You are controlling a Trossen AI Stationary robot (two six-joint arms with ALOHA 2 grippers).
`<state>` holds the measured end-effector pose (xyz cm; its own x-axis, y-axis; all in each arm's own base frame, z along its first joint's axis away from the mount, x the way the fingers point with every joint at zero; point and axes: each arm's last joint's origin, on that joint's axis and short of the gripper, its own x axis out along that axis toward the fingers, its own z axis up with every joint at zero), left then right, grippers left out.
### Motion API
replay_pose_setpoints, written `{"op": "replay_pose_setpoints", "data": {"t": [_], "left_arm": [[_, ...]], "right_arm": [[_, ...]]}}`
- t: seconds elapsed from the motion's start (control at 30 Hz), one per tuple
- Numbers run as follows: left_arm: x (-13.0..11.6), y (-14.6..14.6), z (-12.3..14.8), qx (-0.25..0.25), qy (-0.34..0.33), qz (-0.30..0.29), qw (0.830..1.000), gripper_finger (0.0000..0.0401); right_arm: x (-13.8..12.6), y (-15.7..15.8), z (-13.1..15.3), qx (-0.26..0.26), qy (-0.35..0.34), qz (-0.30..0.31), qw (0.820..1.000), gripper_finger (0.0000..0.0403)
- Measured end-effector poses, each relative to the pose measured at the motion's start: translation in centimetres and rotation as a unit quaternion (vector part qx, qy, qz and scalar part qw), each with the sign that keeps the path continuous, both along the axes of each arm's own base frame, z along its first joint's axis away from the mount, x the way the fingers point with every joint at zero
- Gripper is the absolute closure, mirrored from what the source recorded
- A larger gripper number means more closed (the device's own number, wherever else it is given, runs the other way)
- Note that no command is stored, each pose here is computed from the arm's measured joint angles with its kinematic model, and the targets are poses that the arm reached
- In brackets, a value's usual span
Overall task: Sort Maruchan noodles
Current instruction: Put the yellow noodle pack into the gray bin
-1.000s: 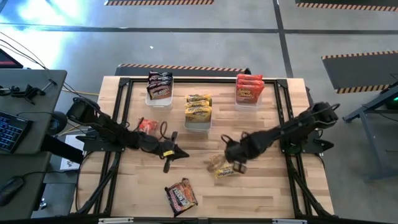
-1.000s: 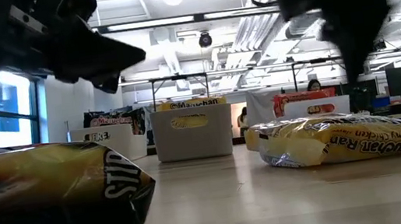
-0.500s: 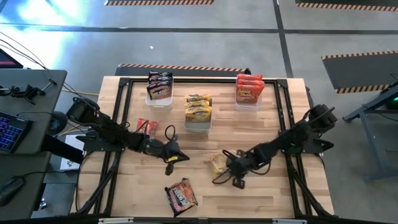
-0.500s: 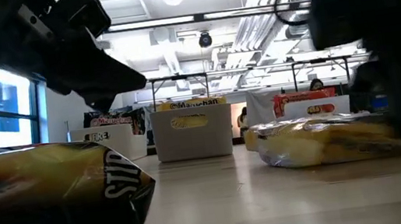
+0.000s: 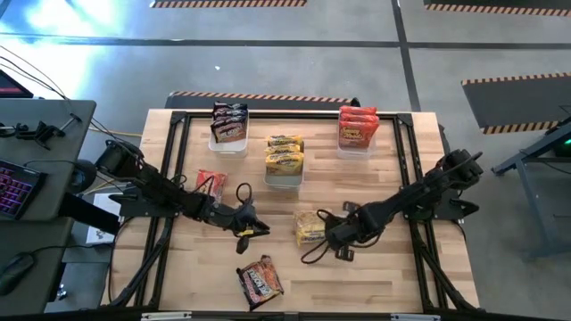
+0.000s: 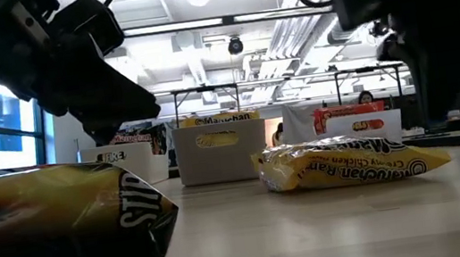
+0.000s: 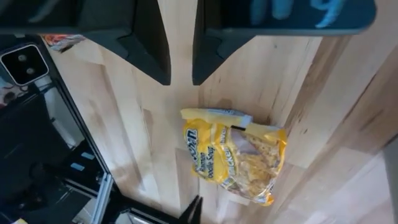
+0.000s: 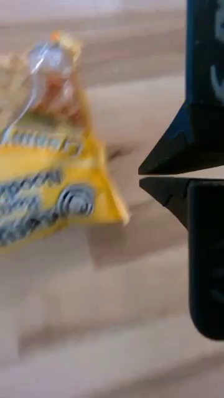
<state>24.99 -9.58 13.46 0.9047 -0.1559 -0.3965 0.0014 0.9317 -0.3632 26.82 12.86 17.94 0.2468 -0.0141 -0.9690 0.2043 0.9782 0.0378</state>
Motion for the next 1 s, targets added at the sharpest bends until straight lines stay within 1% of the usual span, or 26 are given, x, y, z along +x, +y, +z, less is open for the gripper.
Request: {"op": "replay_pose_setpoints", "data": {"t": [0.1,0.17,0.3,0.47,0.57,0.67,0.77,0.83,0.9,0.93,1.0], "left_arm": [[0.0,0.0,0.0,0.0,-0.001,0.002,1.0,0.0339],[0.0,0.0,0.0,0.0,-0.001,0.001,1.0,0.0339],[0.0,0.0,0.0,-0.006,-0.001,0.011,1.0,0.0338],[0.0,0.0,0.0,-0.012,0.001,0.017,1.0,0.0338],[-0.1,-0.1,0.0,-0.009,0.003,0.014,1.0,0.0338],[-0.2,-0.2,-0.1,0.005,0.002,0.017,1.0,0.0334],[-0.3,-0.3,-0.2,0.028,0.005,0.028,0.999,0.0315],[-0.3,-0.4,-0.3,0.037,0.003,0.031,0.999,0.0295],[-0.2,-0.4,-0.7,0.047,0.007,0.03,0.998,0.027],[0.1,-0.5,-0.9,0.056,0.013,0.03,0.998,0.0258],[0.9,-0.8,-1.5,0.074,0.02,0.025,0.997,0.0233]], "right_arm": [[-0.2,-0.4,-1.1,-0.008,-0.002,-0.016,1.0,0.0403],[0.1,-0.4,-2.1,0.002,-0.027,-0.011,1.0,0.0403],[1.8,0.1,-3.1,0.026,-0.089,0.017,0.996,0.0403],[4.3,0.8,-2.6,0.055,-0.21,0.051,0.975,0.0403],[5.0,0.7,-2.2,0.068,-0.239,0.056,0.967,0.0403],[5.0,0.5,-1.3,0.051,-0.218,0.068,0.972,0.0403],[4.5,0.2,-0.1,0.0,-0.171,0.064,0.983,0.0403],[3.9,-0.3,0.4,-0.042,-0.128,0.052,0.99,0.0403],[3.4,-0.6,0.8,-0.072,-0.096,0.039,0.992,0.0403],[3.2,-0.8,0.9,-0.082,-0.085,0.036,0.992,0.0403],[3.2,-0.9,0.9,-0.085,-0.083,0.031,0.992,0.0403]]}}
